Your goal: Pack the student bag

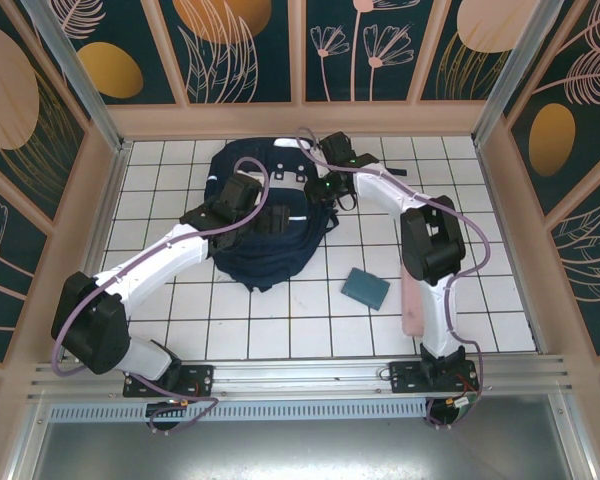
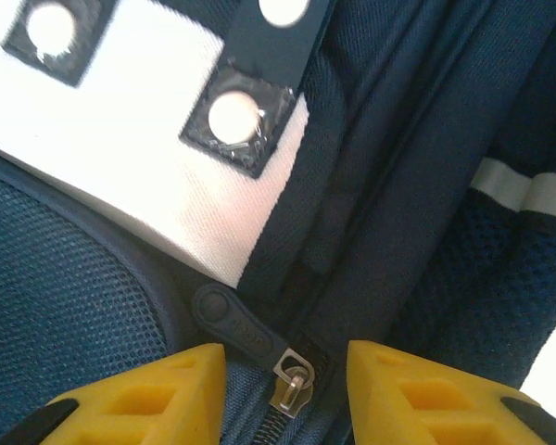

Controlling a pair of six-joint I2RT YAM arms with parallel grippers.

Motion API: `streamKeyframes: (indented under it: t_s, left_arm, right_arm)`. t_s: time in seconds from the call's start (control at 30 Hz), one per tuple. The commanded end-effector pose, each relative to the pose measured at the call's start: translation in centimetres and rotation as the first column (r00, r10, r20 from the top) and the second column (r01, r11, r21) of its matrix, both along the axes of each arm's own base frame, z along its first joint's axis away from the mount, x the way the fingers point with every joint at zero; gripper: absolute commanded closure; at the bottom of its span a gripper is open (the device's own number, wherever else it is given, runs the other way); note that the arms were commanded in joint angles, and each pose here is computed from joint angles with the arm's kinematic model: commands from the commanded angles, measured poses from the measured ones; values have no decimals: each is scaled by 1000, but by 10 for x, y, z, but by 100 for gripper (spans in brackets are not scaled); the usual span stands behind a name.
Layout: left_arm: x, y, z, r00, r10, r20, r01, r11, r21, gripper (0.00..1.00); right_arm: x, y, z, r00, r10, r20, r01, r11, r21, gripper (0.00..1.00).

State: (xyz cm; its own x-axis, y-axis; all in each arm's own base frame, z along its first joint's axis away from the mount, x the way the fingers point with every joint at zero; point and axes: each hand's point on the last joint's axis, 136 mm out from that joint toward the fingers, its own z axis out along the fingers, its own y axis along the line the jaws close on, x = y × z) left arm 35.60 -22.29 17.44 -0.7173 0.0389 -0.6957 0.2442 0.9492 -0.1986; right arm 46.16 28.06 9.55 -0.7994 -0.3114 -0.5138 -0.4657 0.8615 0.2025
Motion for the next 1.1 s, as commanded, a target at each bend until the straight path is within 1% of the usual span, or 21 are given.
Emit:
streamKeyframes:
  t_s: [0.0, 0.07, 0.2, 0.27, 0.33, 0.43, 0.53, 0.63, 0.73, 0.87, 0.93, 1.0, 1.07]
  left_arm:
    - [2, 4, 5, 1000, 25, 13, -25, 999, -22, 6]
    - [2, 3, 2, 1000, 25, 8, -25, 999, -22, 6]
    - [6, 4, -11, 999, 37, -11, -37, 999, -28, 6]
    - [11, 9, -21, 997, 64, -32, -65, 997, -34, 6]
    - [17, 19, -31, 993, 106, -57, -109, 993, -54, 7]
    - [26, 36, -45, 982, 169, -87, -177, 981, -84, 8]
    - [32, 44, -61, 974, 191, -124, -203, 975, -88, 8]
    - [36, 50, -80, 962, 217, -168, -231, 971, -69, 11]
    - [36, 60, -102, 939, 261, -222, -275, 961, -34, 17]
    - [30, 71, -132, 908, 304, -287, -313, 950, 17, 21]
    - [27, 74, -139, 900, 314, -302, -321, 947, 28, 22]
    - [24, 78, -145, 891, 329, -313, -333, 942, 42, 22]
    - [22, 80, -148, 885, 335, -322, -338, 940, 50, 23]
  right_arm:
    - [0, -3, -7, 1000, 6, -25, -7, 999, -54, 63]
    - [5, -7, -14, 1000, -19, -20, 18, 997, -81, 67]
    - [10, -5, -24, 999, -14, -34, 11, 996, -91, 69]
    - [11, -3, -26, 999, -6, -38, 2, 996, -93, 69]
    - [9, 1, -27, 999, 20, -45, -24, 997, -76, 67]
    - [-5, 13, -23, 991, 109, -74, -109, 994, -5, 60]
    - [-17, 19, -17, 983, 167, -80, -164, 985, 42, 55]
    - [-21, 19, -18, 980, 185, -77, -183, 983, 30, 51]
    - [-20, 16, -26, 981, 181, -73, -183, 983, -24, 50]
    - [-11, 10, -34, 990, 137, -41, -141, 983, -117, 49]
    - [-4, 7, -34, 994, 107, -11, -107, 981, -160, 49]
    - [6, -1, -29, 998, 47, 35, -39, 978, -205, 51]
    - [19, -16, -18, 994, -45, 100, 69, 965, -252, 56]
